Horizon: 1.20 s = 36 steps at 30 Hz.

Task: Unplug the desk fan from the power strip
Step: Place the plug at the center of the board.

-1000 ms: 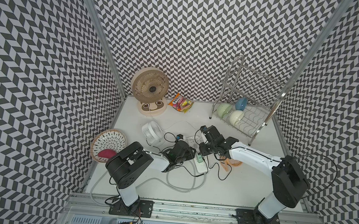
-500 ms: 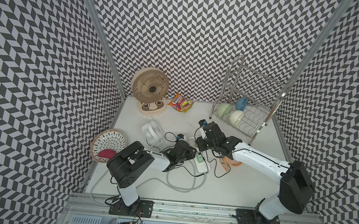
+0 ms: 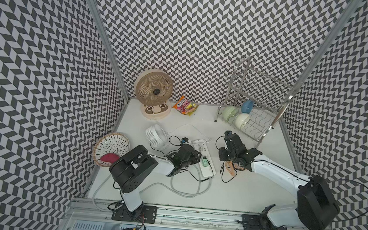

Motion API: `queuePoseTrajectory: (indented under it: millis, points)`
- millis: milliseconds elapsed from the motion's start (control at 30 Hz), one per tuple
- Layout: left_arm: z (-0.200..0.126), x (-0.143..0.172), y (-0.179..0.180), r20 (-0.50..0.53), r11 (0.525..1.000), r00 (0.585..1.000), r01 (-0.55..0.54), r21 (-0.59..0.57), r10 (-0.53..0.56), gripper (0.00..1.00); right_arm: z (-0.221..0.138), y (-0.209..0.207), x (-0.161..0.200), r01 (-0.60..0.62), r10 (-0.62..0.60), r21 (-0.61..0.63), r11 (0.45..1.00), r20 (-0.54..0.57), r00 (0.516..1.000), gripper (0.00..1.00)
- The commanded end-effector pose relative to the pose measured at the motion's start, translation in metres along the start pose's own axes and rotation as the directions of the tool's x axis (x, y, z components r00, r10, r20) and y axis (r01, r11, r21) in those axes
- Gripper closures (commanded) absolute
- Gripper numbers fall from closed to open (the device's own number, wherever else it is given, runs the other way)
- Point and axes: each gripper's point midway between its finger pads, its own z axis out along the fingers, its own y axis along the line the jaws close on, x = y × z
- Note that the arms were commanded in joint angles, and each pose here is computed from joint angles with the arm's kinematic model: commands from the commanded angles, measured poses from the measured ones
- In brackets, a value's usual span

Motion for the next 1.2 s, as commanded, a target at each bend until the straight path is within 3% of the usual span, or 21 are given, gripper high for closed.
queuePoseTrajectory:
  millis: [0,233,433,500,633,867,1000,1167]
  points:
    - [-0.023,0.089,0.12,-0.305,0.918,0.952,-0.112,-0.381,-0.01,0.6,0.001,-0.015,-0.002,-0.074,0.073,0.043,0.996,0.035,0.997,0.95]
    - [-0.023,0.089,0.119,-0.305,0.919,0.952,-0.114,-0.377,-0.007,0.6,-0.006,-0.084,0.005,-0.249,0.237,0.227,0.941,0.08,0.968,0.93]
    - [-0.023,0.088,0.118,-0.301,0.923,0.954,-0.11,-0.369,-0.007,0.6,-0.015,-0.118,0.018,-0.311,0.291,0.325,0.893,0.109,0.951,0.87]
    - [-0.023,0.089,0.118,-0.304,0.923,0.953,-0.11,-0.369,-0.008,0.6,-0.015,-0.116,0.018,-0.294,0.278,0.315,0.903,0.095,0.956,0.79]
    - [-0.022,0.09,0.117,-0.308,0.924,0.951,-0.112,-0.365,-0.007,0.6,-0.012,-0.089,0.009,-0.221,0.212,0.199,0.955,0.066,0.975,0.55]
    - [-0.021,0.088,0.115,-0.301,0.93,0.953,-0.105,-0.353,-0.007,0.59,-0.038,-0.041,-0.022,-0.058,0.048,0.076,0.995,0.126,0.991,0.17]
    - [-0.018,0.087,0.107,-0.301,0.94,0.954,-0.104,-0.326,0.001,0.58,-0.053,0.013,-0.03,0.072,-0.056,-0.103,0.992,0.148,0.987,0.11]
    - [-0.015,0.086,0.101,-0.301,0.948,0.954,-0.092,-0.306,-0.004,0.58,-0.067,0.089,-0.012,0.173,-0.131,-0.385,0.907,0.133,0.982,0.15]
